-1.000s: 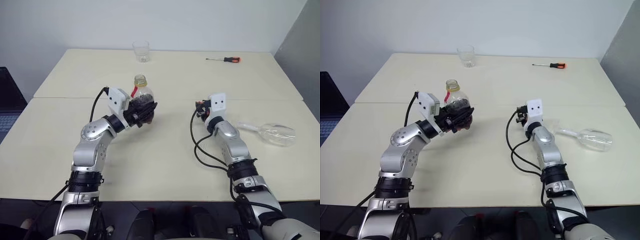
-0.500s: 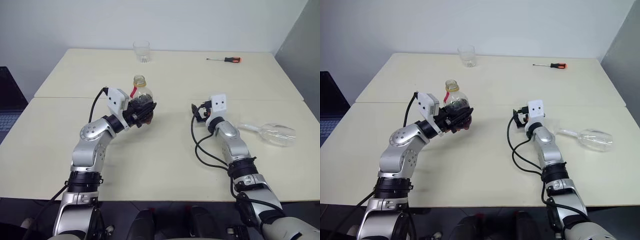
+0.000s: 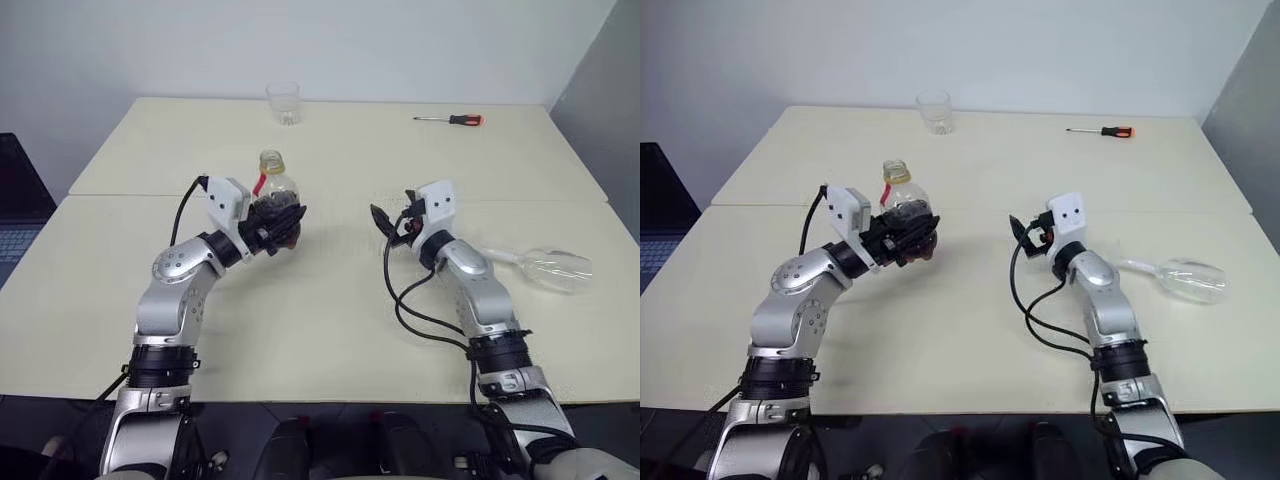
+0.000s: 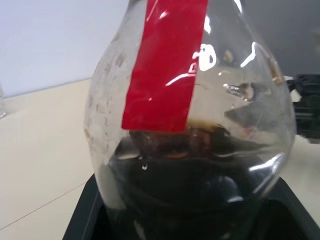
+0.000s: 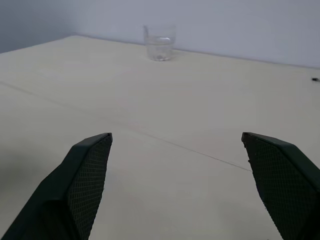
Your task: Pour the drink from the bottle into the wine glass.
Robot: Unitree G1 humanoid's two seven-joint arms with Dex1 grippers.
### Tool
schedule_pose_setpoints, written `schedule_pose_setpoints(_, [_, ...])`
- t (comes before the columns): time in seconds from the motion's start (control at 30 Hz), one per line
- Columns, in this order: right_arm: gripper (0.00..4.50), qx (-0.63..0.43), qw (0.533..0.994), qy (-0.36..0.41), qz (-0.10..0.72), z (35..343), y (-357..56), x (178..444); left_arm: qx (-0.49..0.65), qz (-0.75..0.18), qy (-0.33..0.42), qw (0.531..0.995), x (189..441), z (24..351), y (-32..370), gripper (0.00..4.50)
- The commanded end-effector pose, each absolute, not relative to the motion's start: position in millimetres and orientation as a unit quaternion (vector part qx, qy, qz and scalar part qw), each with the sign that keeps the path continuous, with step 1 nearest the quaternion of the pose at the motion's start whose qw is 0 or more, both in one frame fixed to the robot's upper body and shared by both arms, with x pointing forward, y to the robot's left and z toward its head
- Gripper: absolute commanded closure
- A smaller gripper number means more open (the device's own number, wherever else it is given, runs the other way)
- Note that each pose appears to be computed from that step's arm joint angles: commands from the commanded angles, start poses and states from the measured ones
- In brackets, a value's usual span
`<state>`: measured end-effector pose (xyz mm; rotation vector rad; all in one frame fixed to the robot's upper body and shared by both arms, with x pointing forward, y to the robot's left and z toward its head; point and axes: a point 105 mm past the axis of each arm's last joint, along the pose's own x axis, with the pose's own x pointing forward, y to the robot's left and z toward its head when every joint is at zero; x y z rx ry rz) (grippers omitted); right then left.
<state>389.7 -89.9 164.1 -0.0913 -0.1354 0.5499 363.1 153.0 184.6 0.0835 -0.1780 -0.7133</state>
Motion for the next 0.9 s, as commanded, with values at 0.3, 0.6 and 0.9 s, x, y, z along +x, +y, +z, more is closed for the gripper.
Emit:
schedule_pose_setpoints(0.3, [0.07, -0.007, 0.817, -0.154, 0.555, 216, -17, 292, 0.052, -0.099, -0.114, 0.987, 379, 190, 255, 2.32])
schedule_pose_setpoints(0.6, [0.07, -0.003, 0.791, -0.173, 0.587, 237, 10, 291, 0.077, -0.02, -0.101, 0.992, 384, 174, 304, 2.32])
schedule_pose_setpoints(0.9, [0.07, -0.032, 0.815, -0.151, 0.559, 214, 20, 309, 0.077, -0.018, -0.1, 0.992, 393, 170, 310, 2.32])
